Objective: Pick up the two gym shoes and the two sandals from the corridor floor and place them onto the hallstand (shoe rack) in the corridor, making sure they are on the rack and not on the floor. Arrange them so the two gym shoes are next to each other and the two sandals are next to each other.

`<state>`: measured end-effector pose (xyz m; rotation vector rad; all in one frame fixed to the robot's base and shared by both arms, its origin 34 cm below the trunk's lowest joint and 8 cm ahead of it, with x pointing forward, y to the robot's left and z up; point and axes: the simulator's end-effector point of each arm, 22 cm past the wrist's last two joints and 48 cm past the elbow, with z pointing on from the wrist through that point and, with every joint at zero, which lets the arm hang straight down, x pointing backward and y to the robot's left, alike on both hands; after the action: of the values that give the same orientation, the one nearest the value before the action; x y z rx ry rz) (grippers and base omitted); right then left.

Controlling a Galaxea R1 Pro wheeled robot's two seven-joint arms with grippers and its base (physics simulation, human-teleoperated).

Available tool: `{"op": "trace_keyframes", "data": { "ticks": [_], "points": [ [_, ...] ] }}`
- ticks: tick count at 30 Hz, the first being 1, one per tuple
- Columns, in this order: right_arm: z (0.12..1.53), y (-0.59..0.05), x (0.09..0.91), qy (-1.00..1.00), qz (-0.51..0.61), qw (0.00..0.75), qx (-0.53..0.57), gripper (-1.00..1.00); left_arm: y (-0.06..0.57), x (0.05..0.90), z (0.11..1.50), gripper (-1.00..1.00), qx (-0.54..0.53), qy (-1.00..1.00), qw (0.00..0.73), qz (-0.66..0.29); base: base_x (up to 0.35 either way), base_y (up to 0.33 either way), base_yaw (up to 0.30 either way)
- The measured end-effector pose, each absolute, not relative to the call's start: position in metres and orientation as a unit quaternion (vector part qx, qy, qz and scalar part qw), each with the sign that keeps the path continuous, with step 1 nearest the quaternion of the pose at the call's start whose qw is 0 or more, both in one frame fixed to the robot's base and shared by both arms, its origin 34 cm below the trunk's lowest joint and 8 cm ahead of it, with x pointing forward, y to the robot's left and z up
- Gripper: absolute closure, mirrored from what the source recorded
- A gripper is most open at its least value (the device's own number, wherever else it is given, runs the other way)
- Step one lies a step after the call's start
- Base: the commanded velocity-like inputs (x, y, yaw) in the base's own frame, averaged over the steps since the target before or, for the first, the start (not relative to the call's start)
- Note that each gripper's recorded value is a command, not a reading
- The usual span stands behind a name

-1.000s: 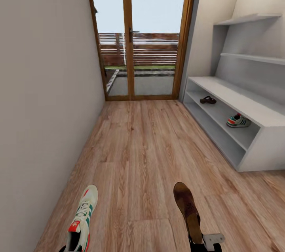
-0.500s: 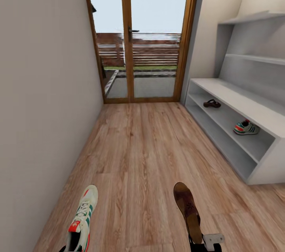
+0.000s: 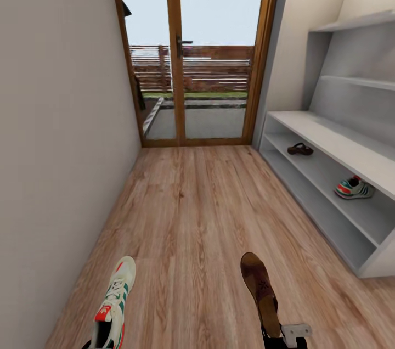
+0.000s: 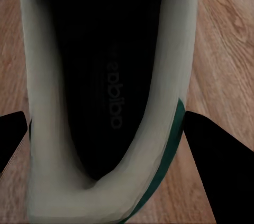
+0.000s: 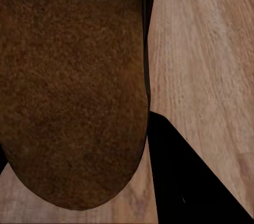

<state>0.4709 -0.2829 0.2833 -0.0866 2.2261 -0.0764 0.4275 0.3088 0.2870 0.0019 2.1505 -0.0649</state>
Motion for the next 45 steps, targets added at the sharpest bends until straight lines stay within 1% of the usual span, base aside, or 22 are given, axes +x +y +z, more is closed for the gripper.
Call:
{"op": "trace_keyframes", "data": {
  "ticks": [45],
  "points": [
    [0.2835,-0.2836,0.4712,0.897,-0.031,0.441,-0.033,1.00,0.3111,0.4276,0.2872,1.00,-0.003,0.879,0.476,-0.024,0.339,0.005,0.000]
  ]
}}
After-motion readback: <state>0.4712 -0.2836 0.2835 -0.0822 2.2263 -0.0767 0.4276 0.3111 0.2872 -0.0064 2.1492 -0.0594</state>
